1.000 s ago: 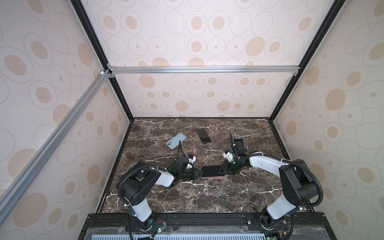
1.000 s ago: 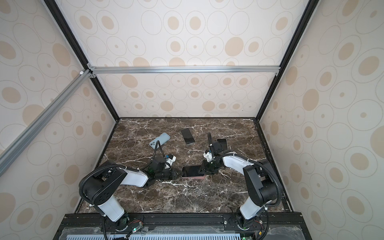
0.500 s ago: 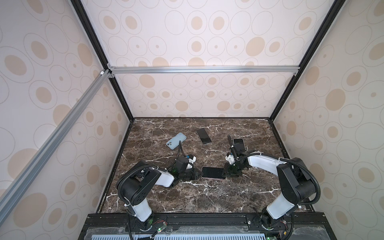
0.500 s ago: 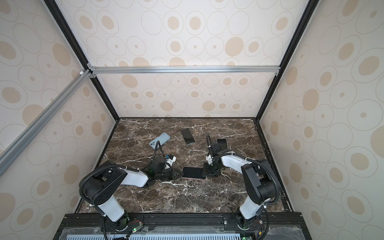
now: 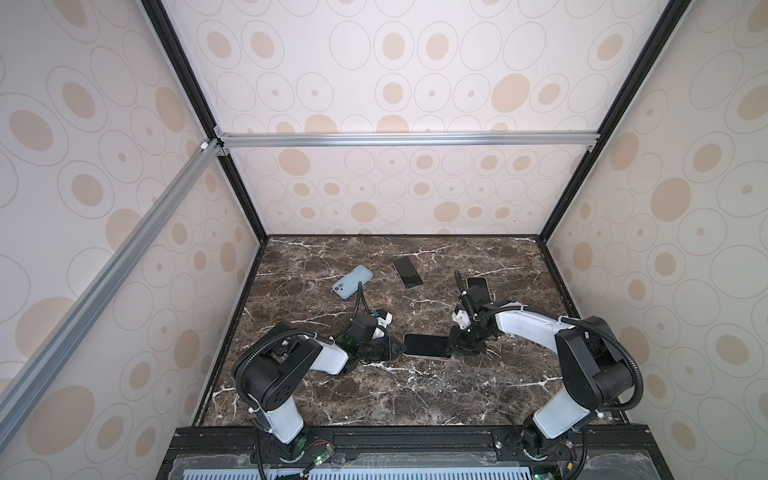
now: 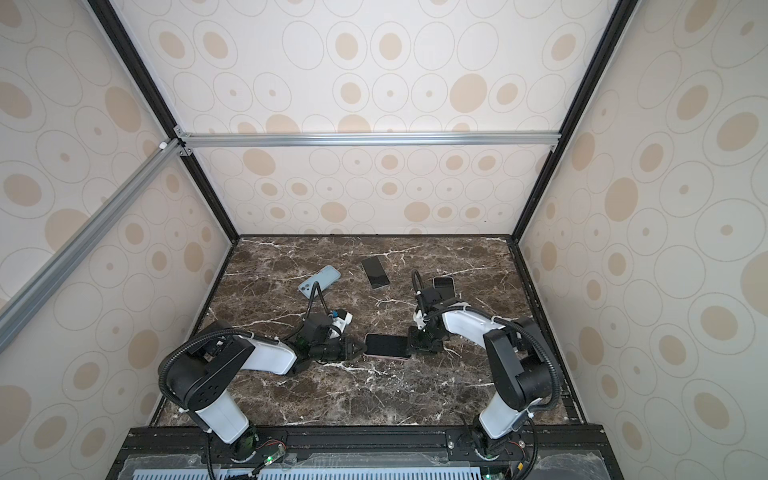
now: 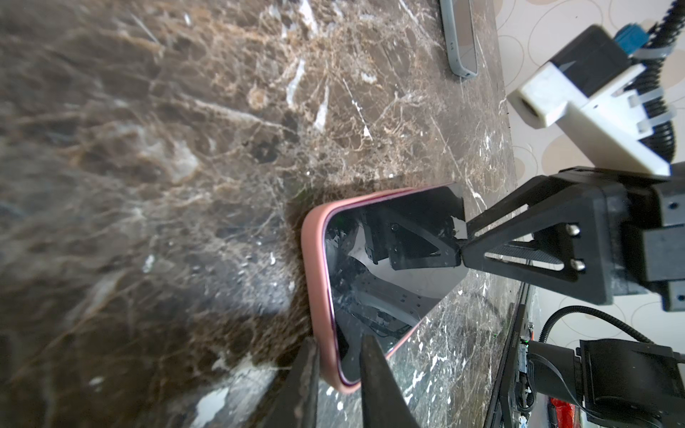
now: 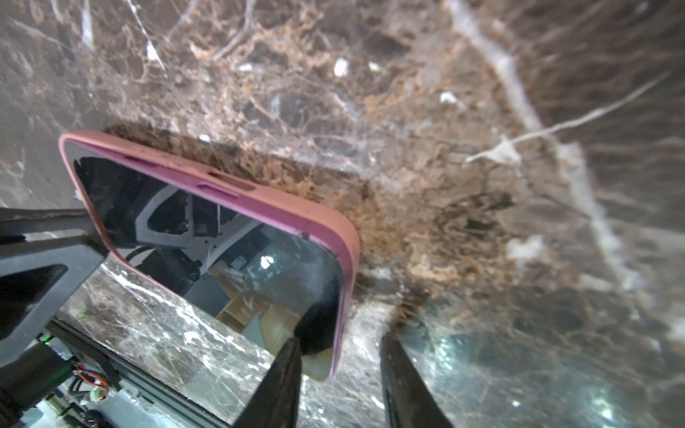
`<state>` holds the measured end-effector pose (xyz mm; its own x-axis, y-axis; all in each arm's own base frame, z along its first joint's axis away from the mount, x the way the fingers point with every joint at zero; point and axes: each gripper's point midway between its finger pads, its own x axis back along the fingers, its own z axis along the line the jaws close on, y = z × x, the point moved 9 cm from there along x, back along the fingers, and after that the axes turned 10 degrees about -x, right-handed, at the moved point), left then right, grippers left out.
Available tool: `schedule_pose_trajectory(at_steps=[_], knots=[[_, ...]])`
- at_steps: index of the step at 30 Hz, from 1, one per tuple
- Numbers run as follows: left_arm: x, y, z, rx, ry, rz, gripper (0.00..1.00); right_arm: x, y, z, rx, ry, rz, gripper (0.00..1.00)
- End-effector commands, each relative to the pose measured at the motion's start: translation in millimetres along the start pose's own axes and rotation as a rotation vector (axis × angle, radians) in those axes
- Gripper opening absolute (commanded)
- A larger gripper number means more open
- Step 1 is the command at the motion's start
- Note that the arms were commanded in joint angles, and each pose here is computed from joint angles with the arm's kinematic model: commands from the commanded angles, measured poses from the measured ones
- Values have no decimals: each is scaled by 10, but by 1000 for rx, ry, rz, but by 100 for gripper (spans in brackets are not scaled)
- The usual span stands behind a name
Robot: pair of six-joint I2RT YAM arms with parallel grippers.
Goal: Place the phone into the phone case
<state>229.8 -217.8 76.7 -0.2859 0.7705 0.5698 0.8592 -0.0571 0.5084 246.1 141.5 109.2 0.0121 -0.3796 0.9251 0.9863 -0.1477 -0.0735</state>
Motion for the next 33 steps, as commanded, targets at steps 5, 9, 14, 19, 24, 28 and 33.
schedule_pose_trajectory(at_steps=[5, 9, 14, 19, 24, 28, 33], knots=[[5, -35, -81, 0, -60, 17, 20, -27, -11, 18, 14, -12, 14, 26], [47, -75, -92, 1, -64, 18, 20, -67, 5, 44, 22, -5, 23, 22], [44, -131, -87, 3, -77, 32, 20, -102, 34, 99, 37, 9, 34, 19], [19, -143, -91, 11, -92, 30, 19, -132, 54, 161, 53, 28, 44, 19], [16, -140, -106, 10, -98, 27, 19, -162, 65, 200, 61, 33, 53, 19], [35, -141, -123, 7, -100, 27, 19, -151, 75, 210, 66, 26, 42, 19], [59, -136, -137, -2, -96, 28, 19, -106, 107, 218, 74, 4, 11, 19]])
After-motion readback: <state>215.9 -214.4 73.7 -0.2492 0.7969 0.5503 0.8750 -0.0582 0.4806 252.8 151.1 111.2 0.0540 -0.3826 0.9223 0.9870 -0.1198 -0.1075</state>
